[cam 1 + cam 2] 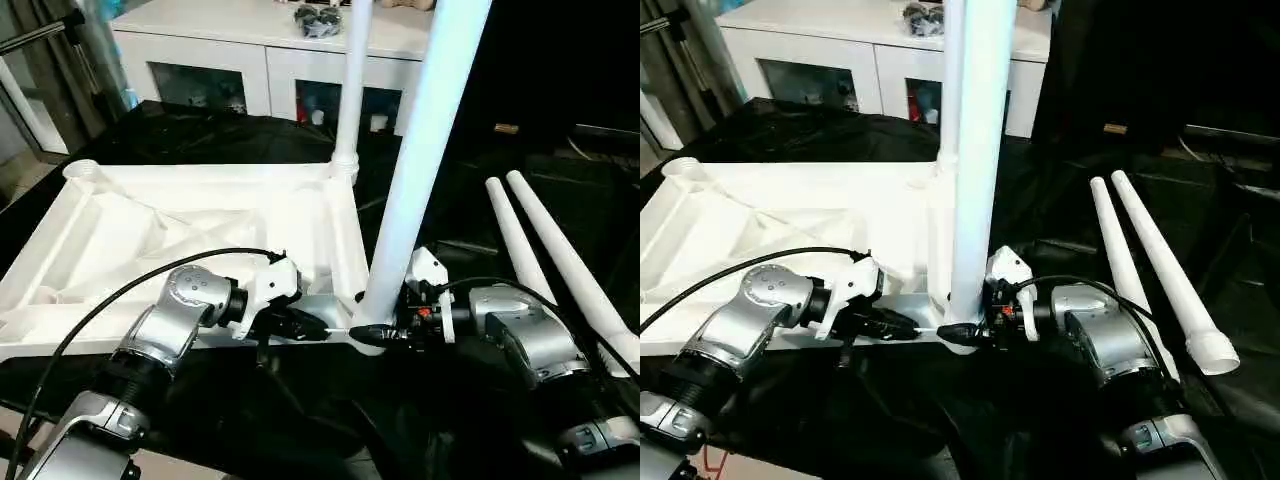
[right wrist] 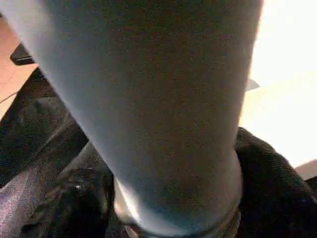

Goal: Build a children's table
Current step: Rotate leg to tighten

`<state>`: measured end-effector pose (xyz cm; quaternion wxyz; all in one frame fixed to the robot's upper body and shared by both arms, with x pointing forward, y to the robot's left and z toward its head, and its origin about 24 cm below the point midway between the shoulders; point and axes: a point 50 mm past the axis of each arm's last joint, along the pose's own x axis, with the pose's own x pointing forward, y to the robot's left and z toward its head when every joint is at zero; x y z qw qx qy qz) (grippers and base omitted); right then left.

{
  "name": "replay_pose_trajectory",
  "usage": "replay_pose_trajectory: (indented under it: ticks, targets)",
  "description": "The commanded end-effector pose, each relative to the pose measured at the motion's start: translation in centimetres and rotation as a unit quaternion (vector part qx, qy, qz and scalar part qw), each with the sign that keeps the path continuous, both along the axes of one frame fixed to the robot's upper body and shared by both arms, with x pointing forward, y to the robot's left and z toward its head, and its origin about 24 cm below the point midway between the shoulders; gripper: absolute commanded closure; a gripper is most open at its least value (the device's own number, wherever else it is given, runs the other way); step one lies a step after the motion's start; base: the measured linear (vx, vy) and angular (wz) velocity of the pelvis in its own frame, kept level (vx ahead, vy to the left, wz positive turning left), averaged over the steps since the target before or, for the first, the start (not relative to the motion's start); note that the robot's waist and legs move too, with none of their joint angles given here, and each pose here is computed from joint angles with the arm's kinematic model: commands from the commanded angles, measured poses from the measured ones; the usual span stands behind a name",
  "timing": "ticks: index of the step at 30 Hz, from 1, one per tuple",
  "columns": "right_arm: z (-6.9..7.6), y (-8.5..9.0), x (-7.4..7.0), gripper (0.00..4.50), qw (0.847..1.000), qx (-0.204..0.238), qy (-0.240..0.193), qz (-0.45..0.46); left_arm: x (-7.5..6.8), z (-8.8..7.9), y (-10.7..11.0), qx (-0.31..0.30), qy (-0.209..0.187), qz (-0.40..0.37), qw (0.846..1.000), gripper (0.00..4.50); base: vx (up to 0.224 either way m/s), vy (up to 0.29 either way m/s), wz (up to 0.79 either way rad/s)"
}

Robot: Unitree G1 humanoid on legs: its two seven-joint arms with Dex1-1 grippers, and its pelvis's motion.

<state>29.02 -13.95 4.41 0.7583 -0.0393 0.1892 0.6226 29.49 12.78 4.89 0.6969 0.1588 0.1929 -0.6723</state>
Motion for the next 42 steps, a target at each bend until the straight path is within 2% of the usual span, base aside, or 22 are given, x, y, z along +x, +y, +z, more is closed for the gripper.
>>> replay_pose_trajectory:
  ticks: [1, 7, 9, 11, 12, 13, 14, 15, 16, 17, 19, 20, 22, 23, 24, 26, 28, 29, 30, 32, 36, 42]
  targets:
    - [-0.1, 1.0, -0.7, 1.53, 0.999, 0.000, 0.005, 0.035, -0.1, 0.7, -0.8, -0.011, -0.014, -0.022, 1.000, 4.50, 0.000, 0.000, 0.00]
    - [-0.3, 1.4, -0.9, 1.71, 0.999, 0.002, 0.007, 0.031, 0.1, 0.7, -1.0, -0.014, -0.019, -0.010, 1.000, 4.50, 0.000, 0.000, 0.00]
    - [-1.3, 2.0, 0.2, 1.72, 0.999, -0.004, -0.009, -0.053, 1.4, 0.4, -1.8, -0.009, -0.038, 0.056, 0.998, 4.50, 0.000, 0.000, 0.00]
    - [-1.5, 2.1, 0.3, 1.73, 0.998, -0.006, -0.012, -0.065, 1.6, 0.4, -1.9, -0.008, -0.040, 0.065, 0.997, 4.50, 0.000, 0.000, 0.00]
    - [-1.9, 2.1, 1.1, 1.73, 0.993, -0.015, -0.013, -0.120, 2.0, 0.4, -2.4, -0.007, -0.048, 0.086, 0.995, 4.50, 0.000, 0.000, 0.00]
    - [-2.6, 2.3, 2.2, 1.73, 0.979, -0.033, -0.019, -0.200, 3.0, 0.5, -3.2, -0.007, -0.066, 0.128, 0.990, 4.50, 0.000, 0.000, 0.00]
    - [-2.9, 2.4, 2.7, 1.74, 0.972, -0.039, -0.015, -0.233, 3.4, 0.6, -3.7, -0.007, -0.070, 0.149, 0.986, 4.50, 0.000, 0.000, 0.00]
    - [-2.9, 2.4, 2.7, 1.74, 0.972, -0.039, -0.015, -0.233, 3.4, 0.6, -3.7, -0.007, -0.070, 0.149, 0.986, 4.50, 0.000, 0.000, 0.00]
    - [-3.2, 2.8, 3.1, 1.74, 0.961, -0.041, -0.005, -0.274, 4.1, 0.7, -4.5, -0.007, -0.077, 0.183, 0.980, 4.50, 0.000, 0.000, 0.00]
    - [-3.2, 2.8, 3.1, 1.75, 0.961, -0.041, -0.005, -0.274, 4.1, 0.7, -4.5, -0.007, -0.077, 0.183, 0.980, 4.50, 0.000, 0.000, 0.00]
    - [-3.7, 3.8, 3.6, 1.76, 0.943, -0.037, 0.014, -0.331, 4.9, 0.9, -6.2, -0.015, -0.083, 0.234, 0.969, 4.50, 0.000, 0.000, 0.00]
    - [-3.7, 3.9, 3.6, 1.76, 0.942, -0.037, 0.015, -0.334, 4.9, 0.9, -6.3, -0.016, -0.084, 0.236, 0.968, 4.50, 0.000, 0.000, 0.00]
    - [-4.0, 4.6, 4.0, 1.76, 0.927, -0.045, 0.020, -0.372, 5.1, 0.9, -7.4, -0.020, -0.089, 0.248, 0.964, 4.50, 0.000, 0.000, 0.00]
    - [-4.0, 5.2, 4.1, 1.76, 0.927, -0.039, 0.018, -0.374, 5.0, 0.9, -8.0, -0.022, -0.091, 0.240, 0.966, 4.50, 0.000, 0.000, 0.00]
    - [-3.7, 5.7, 4.2, 1.76, 0.929, -0.021, 0.020, -0.369, 4.6, 0.9, -8.5, -0.027, -0.091, 0.218, 0.971, 4.50, 0.000, 0.000, 0.00]
    - [-3.5, 5.8, 4.2, 1.20, 0.929, -0.002, 0.029, -0.368, 4.2, 0.8, -8.8, -0.033, -0.090, 0.197, 0.976, 4.50, 0.000, 0.000, 0.00]
    - [-3.3, 5.7, 4.3, 1.04, 0.933, 0.012, 0.038, -0.358, 3.9, 0.7, -8.6, -0.034, -0.087, 0.177, 0.980, 4.50, 0.000, 0.000, 0.00]
    - [-3.2, 5.6, 4.3, 0.97, 0.934, 0.015, 0.039, -0.354, 3.8, 0.7, -8.5, -0.033, -0.087, 0.172, 0.981, 4.50, 0.000, 0.000, 0.00]
    - [-2.9, 5.3, 4.2, 0.97, 0.944, 0.009, 0.026, -0.329, 3.6, 0.6, -8.0, -0.035, -0.085, 0.156, 0.984, 4.50, 0.000, 0.000, 0.00]
    - [-2.8, 5.1, 4.1, 0.63, 0.952, 0.000, 0.012, -0.305, 3.5, 0.6, -7.7, -0.035, -0.083, 0.149, 0.985, 4.50, 0.000, 0.000, 0.00]
    - [-1.9, 4.1, 3.0, 0.60, 0.983, 0.002, -0.021, -0.184, 2.8, 0.5, -6.3, -0.038, -0.080, 0.102, 0.991, 4.50, 0.000, 0.000, 0.00]
    - [-0.8, 2.3, 1.6, 0.60, 0.997, -0.003, -0.034, -0.074, 1.8, 0.4, -4.4, -0.028, -0.061, 0.042, 0.997, 4.50, 0.000, 0.000, 0.00]
